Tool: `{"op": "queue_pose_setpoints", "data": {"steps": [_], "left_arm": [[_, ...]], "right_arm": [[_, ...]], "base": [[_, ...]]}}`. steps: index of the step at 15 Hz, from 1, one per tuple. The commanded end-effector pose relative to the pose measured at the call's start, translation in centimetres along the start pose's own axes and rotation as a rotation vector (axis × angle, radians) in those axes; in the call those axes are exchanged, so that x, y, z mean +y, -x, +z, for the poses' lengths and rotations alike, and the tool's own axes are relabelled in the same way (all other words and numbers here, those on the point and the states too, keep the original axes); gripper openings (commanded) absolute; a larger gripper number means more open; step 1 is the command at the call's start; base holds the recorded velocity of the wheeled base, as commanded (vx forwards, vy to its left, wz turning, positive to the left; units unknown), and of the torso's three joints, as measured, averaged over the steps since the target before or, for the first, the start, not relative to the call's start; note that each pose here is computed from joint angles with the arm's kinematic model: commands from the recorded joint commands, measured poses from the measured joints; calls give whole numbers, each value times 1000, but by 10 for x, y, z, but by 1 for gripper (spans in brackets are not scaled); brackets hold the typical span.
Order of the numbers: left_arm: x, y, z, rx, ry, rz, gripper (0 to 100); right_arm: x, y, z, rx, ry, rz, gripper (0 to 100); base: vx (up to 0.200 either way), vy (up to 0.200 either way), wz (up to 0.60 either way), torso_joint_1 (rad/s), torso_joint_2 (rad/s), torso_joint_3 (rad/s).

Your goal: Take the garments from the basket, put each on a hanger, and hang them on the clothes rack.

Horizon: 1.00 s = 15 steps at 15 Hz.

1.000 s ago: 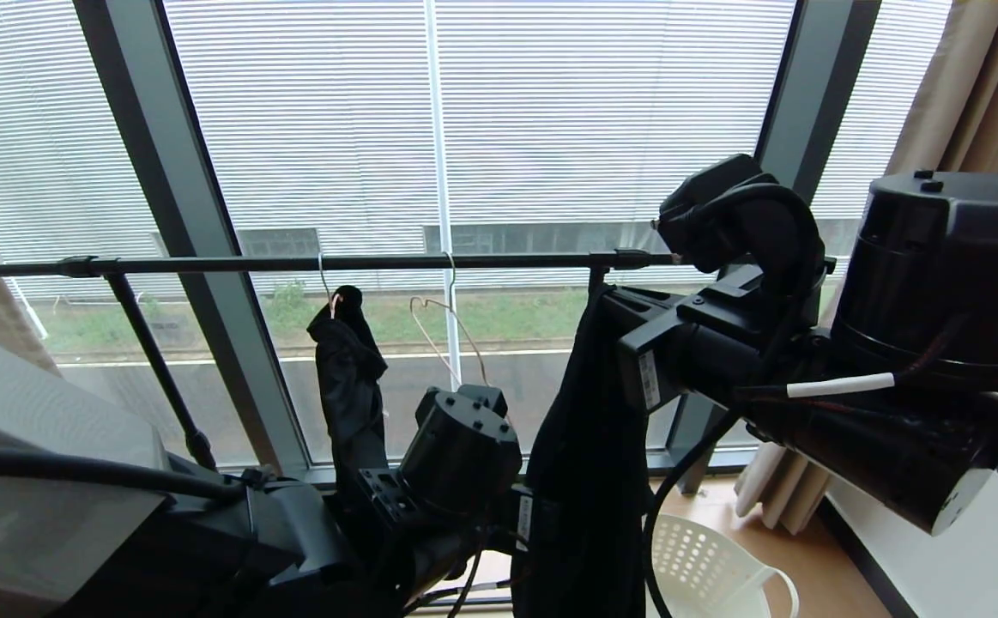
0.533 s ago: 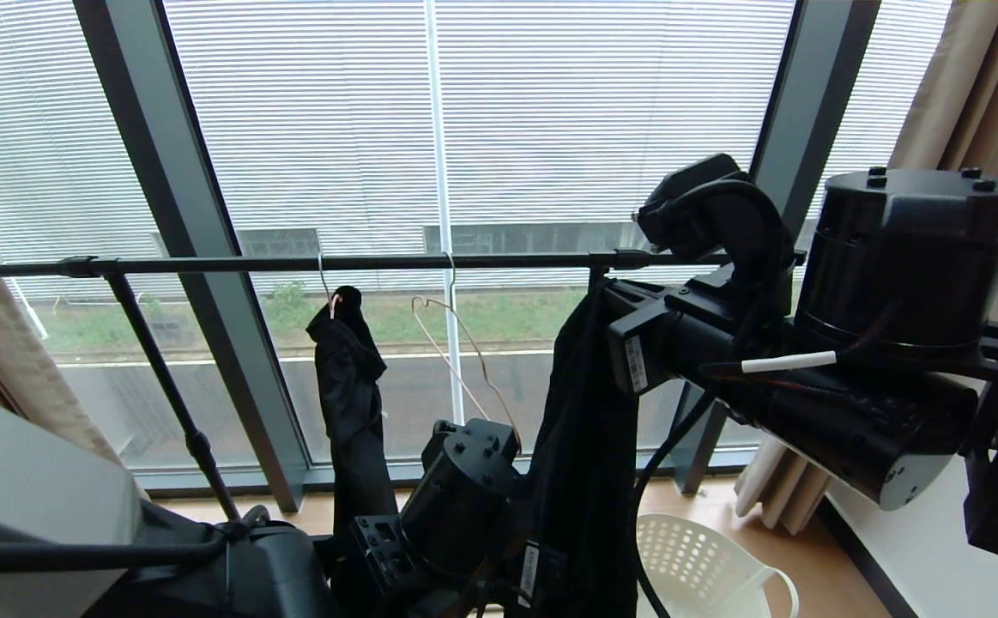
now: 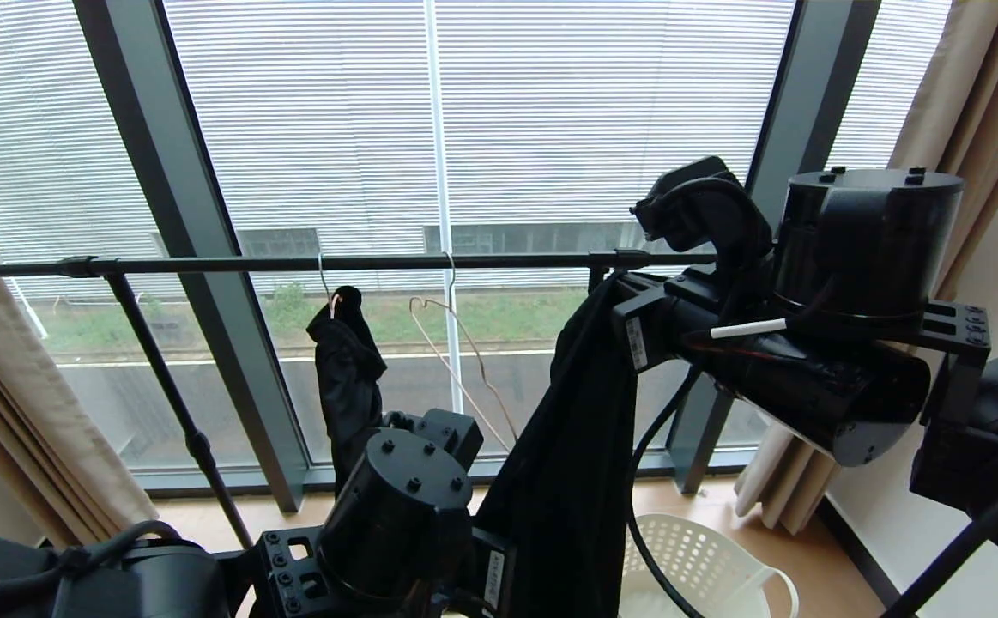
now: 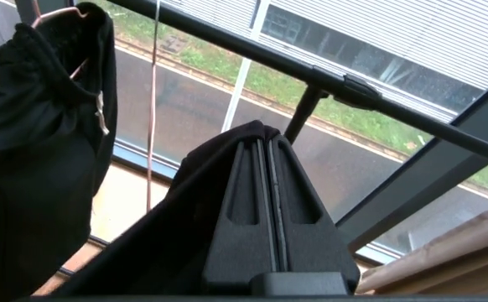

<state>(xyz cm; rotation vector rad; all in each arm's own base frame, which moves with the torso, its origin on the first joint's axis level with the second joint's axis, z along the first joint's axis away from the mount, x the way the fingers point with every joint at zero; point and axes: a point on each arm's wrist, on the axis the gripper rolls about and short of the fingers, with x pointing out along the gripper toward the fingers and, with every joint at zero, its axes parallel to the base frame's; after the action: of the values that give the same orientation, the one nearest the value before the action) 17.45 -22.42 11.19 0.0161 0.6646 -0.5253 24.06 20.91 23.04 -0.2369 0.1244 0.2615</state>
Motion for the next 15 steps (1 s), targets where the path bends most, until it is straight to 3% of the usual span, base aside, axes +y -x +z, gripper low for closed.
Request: {"op": "queue_pose_setpoints", "data": {"steps": [1, 5, 9, 15], "left_arm": [[4, 13, 6, -44, 14, 6, 0], [22, 26, 23, -116, 14, 48, 0], [43, 31, 58, -197, 7, 111, 0], [33, 27, 113, -262, 0, 77, 0]], "right_arm": [[-12, -6, -2, 9, -6, -41, 0], [-23, -6, -4, 17, -9, -73, 0], [-29, 10, -19, 56, 10, -68, 0], [-21, 35, -57, 151, 78, 70, 0]], "base": [[0, 0, 0, 0, 0, 0], [0, 0, 0, 0, 0, 0], [0, 0, 0, 0, 0, 0], [0, 0, 0, 0, 0, 0]]}}
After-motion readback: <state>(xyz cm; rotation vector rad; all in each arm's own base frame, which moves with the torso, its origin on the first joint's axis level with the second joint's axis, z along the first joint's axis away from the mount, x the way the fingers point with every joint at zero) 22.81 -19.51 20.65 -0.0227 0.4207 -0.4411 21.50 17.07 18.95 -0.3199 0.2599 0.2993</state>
